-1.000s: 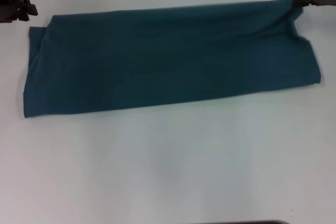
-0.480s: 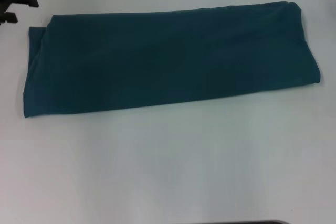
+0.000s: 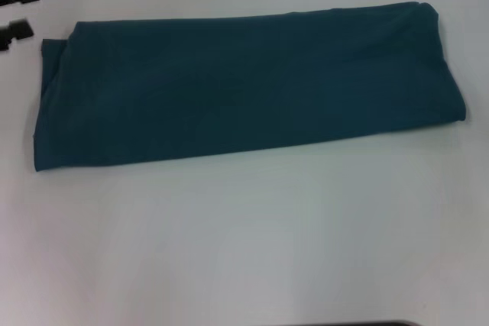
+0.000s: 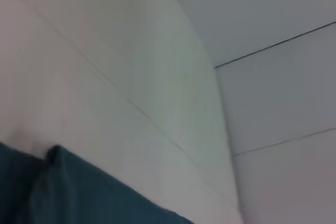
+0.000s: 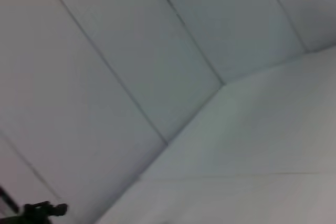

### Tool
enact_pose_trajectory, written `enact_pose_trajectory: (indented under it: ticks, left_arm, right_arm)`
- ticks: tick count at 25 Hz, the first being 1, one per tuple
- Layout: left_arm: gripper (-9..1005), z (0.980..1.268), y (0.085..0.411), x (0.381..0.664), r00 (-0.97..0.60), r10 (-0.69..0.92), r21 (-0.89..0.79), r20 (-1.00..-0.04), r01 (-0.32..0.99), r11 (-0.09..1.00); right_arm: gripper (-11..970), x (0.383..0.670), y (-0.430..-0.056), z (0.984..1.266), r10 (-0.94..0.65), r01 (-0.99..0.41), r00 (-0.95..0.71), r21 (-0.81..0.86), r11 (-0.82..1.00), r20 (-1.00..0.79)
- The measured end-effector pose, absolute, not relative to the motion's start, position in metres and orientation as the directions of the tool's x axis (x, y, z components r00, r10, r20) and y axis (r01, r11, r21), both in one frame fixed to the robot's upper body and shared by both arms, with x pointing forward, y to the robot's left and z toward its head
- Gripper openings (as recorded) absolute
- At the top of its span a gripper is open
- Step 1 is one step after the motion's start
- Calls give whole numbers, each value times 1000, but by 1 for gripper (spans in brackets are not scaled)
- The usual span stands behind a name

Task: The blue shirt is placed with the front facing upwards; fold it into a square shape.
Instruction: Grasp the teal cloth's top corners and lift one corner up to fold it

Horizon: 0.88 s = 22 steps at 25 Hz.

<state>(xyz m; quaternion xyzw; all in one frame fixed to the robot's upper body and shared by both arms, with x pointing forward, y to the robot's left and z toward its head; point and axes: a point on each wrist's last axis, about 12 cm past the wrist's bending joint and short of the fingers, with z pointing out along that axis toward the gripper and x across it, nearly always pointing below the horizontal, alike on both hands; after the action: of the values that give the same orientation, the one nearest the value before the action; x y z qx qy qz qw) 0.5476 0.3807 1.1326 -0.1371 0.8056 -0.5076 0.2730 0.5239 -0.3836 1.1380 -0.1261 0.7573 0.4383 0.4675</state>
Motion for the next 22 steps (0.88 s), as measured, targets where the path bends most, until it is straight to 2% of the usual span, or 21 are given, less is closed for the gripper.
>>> enact_pose_trajectory:
  ticks: [2, 8, 12, 17, 22]
  left_arm:
    - [717, 1121, 381, 532, -806, -531, -917, -260, 35, 396]
    - [716, 1095, 372, 510, -788, -571, -937, -230, 21, 348]
    - [715, 1085, 367, 514, -789, -574, -930, -219, -9, 366]
    - [714, 1065, 354, 526, -797, -584, -891, -155, -143, 432]
    - [713, 1055, 355, 532, -759, -637, -859, -136, -230, 457]
  right_arm:
    - [856, 506, -381, 1127, 240, -606, -534, 565, 560, -811]
    - [904, 480, -363, 1097, 263, -579, -604, 641, 504, -752]
    - [936, 482, -354, 1092, 255, -582, -624, 657, 479, -739]
    - [944, 489, -346, 1090, 236, -597, -632, 659, 458, -738]
    - [944, 492, -345, 1092, 236, -599, -631, 658, 457, -739]
